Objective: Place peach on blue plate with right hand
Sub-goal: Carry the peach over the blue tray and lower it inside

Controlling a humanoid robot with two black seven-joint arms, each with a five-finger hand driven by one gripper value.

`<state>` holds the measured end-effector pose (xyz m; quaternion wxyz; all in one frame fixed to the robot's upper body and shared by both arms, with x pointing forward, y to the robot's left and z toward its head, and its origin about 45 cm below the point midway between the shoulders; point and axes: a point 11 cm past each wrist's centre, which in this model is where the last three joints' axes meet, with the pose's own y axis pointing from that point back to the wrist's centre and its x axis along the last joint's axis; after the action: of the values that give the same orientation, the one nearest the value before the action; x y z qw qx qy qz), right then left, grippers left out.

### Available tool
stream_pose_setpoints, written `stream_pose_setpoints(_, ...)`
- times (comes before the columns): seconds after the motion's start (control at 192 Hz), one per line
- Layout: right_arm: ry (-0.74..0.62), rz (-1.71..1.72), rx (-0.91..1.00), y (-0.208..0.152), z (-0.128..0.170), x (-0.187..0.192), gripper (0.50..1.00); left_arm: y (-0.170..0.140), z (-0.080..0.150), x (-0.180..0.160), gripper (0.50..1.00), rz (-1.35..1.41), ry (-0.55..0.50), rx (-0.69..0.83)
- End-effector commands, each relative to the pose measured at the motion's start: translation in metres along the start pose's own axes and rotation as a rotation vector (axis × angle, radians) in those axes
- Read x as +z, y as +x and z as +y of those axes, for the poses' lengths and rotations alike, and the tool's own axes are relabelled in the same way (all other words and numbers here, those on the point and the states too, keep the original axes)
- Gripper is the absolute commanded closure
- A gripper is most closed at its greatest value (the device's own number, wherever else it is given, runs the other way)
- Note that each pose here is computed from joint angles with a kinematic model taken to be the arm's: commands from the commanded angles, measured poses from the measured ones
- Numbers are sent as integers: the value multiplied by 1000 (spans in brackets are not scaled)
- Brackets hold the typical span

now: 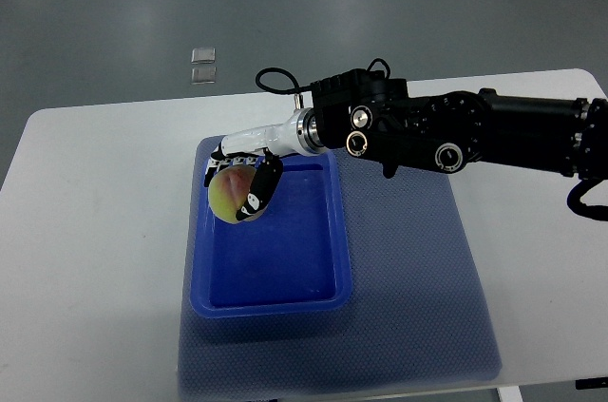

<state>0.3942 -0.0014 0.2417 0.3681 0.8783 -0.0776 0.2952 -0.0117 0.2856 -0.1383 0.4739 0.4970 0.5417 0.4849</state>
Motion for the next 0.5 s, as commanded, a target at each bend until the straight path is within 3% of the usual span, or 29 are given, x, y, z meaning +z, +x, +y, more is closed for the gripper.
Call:
stream_pose_setpoints(0.0,5,-30,-26,-20,-11,6,998,-1,0,0,500,1,0,-2)
stream_pose_setpoints(0.427,-58,-21,-33,-39,-16,37,957,0,0,1,500,2,-2,0)
stream_pose_setpoints(0.433,-58,-22,-35,-40,-17,38,926,0,0,0,500,2,0,0)
stream_pose_setpoints(0.495,-58,-23,-38,-41,-17,38,865,0,0,0,500,1,0,0)
